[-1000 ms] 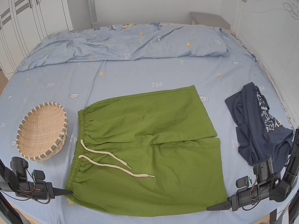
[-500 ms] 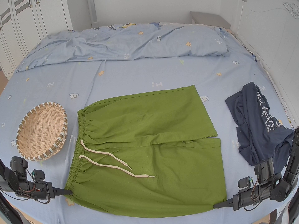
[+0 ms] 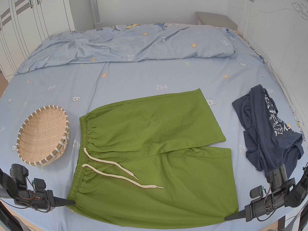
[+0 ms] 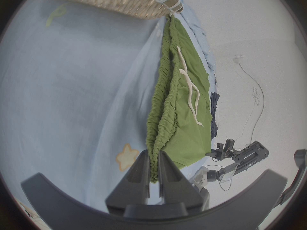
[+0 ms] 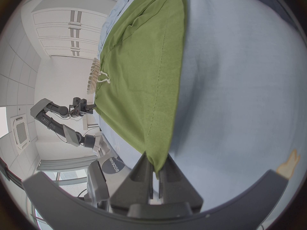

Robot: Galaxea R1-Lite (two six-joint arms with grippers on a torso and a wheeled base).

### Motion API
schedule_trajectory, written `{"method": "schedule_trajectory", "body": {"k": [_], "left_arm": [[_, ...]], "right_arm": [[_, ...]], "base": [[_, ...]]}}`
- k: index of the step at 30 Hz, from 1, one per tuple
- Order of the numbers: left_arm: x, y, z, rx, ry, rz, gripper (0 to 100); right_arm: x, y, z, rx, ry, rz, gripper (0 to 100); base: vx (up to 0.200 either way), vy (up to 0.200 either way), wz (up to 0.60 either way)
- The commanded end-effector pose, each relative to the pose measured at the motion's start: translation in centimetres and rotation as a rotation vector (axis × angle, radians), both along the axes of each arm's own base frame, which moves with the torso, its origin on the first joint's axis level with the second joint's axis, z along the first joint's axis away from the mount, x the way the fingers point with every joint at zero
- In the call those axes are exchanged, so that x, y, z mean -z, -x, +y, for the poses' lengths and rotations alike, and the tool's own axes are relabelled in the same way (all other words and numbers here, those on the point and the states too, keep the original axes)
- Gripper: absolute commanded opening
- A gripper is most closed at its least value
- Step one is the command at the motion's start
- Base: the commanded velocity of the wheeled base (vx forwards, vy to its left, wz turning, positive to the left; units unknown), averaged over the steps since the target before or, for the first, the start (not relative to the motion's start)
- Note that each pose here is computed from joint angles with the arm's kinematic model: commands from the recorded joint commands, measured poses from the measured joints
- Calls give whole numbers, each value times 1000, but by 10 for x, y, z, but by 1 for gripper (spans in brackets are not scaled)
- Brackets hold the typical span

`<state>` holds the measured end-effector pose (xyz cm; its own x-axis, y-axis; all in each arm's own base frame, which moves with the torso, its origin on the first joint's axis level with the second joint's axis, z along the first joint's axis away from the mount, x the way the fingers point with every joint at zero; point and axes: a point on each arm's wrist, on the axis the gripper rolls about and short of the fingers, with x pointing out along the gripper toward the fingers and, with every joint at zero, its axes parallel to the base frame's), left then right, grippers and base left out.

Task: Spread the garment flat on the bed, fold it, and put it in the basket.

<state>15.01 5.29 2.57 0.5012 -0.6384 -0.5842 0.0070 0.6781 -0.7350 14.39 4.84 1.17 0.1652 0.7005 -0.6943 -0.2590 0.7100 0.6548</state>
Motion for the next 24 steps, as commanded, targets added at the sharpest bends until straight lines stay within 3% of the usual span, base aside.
{"method": "schedule_trajectory", "body": {"k": [1,10,18,24], "left_arm": [[-5,16,-1,-38,18,44,0],[-4,47,-14,-54,29,84,0],[-8,49,-18,-52,26,74,0],[-49,27,-8,-114,58,82,0]], "right_arm": [[-19,20,-5,3,0,-40,0],[-27,44,-11,-46,32,-11,0],[-38,38,-12,-15,18,-73,0],[-90,-2,-7,42,-7,-150,0]], "base": [[0,0,0],[0,0,0],[0,0,0],[0,0,0]]}}
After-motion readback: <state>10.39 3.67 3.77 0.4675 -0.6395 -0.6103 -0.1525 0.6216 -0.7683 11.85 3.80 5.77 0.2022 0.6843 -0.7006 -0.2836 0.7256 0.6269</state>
